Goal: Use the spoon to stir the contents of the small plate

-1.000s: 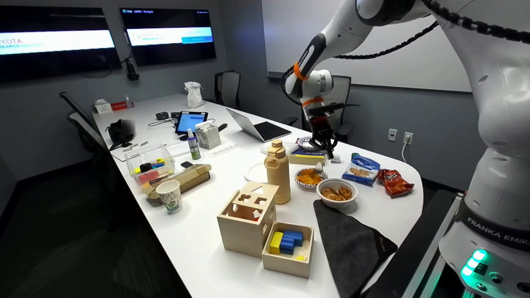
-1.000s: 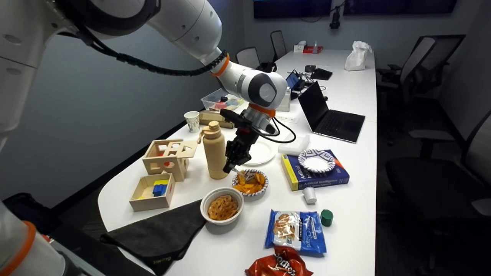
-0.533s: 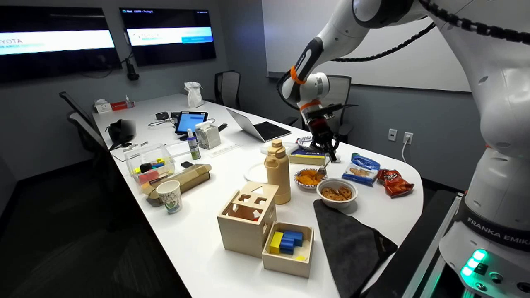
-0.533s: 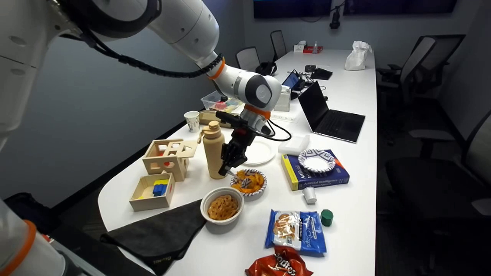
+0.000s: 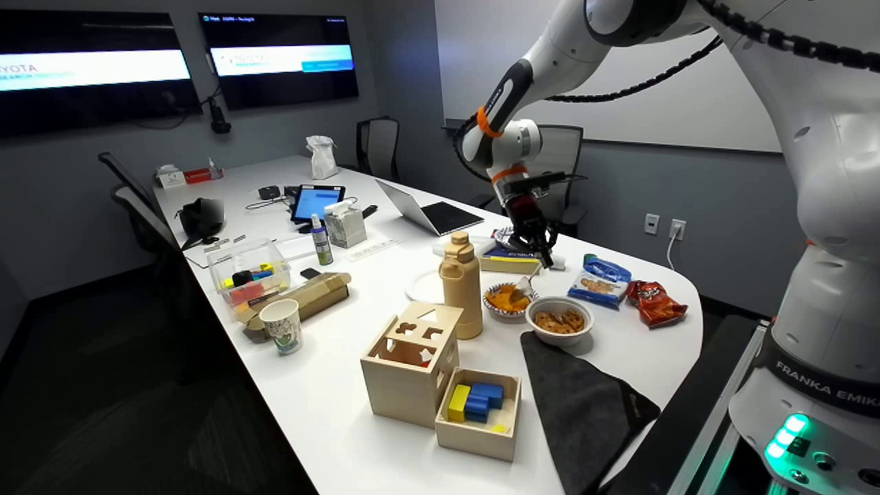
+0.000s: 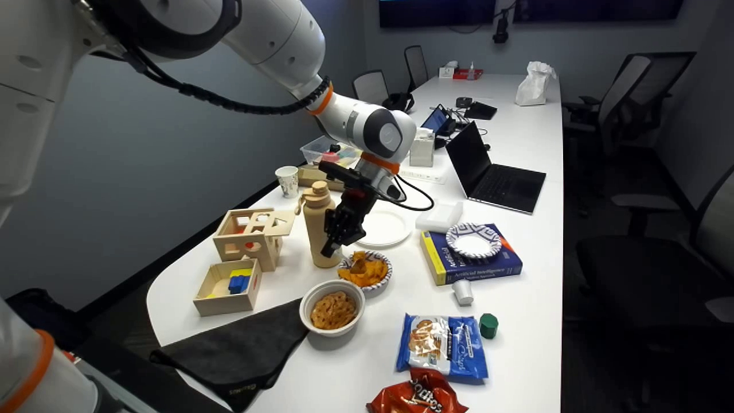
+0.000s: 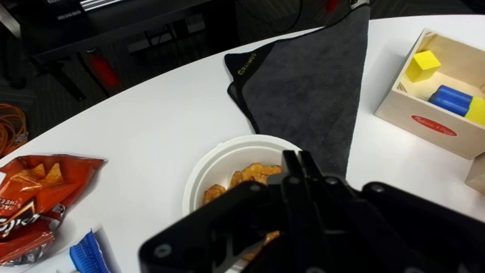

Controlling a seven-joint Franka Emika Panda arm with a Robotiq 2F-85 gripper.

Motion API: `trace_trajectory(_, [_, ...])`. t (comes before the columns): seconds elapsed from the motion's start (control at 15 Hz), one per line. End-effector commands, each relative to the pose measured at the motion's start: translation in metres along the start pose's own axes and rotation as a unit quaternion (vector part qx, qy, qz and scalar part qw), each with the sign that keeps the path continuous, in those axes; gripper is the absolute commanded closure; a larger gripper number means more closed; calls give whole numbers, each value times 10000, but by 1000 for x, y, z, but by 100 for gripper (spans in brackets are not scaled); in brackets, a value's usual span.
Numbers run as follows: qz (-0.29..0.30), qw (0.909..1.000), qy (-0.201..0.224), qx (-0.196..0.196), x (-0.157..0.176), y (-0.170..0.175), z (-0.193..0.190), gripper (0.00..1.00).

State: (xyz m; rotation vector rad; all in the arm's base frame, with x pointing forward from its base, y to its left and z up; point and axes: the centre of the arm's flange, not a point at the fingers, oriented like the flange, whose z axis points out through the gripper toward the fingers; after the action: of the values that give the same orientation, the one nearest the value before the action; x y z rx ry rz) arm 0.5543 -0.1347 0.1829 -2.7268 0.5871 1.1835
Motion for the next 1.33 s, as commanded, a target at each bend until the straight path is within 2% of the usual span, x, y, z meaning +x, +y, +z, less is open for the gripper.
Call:
trace_trajectory(0.0, [-272, 9995, 19, 127, 3, -4, -9, 99])
trace_trajectory(0.53, [-131, 9992, 373, -62, 16, -14, -10, 99])
trace_trajectory(0.87, [272, 9977, 537, -311, 11, -10, -15, 99])
trace_trajectory(1.27, [753, 9934, 438, -742, 9, 0, -12, 99])
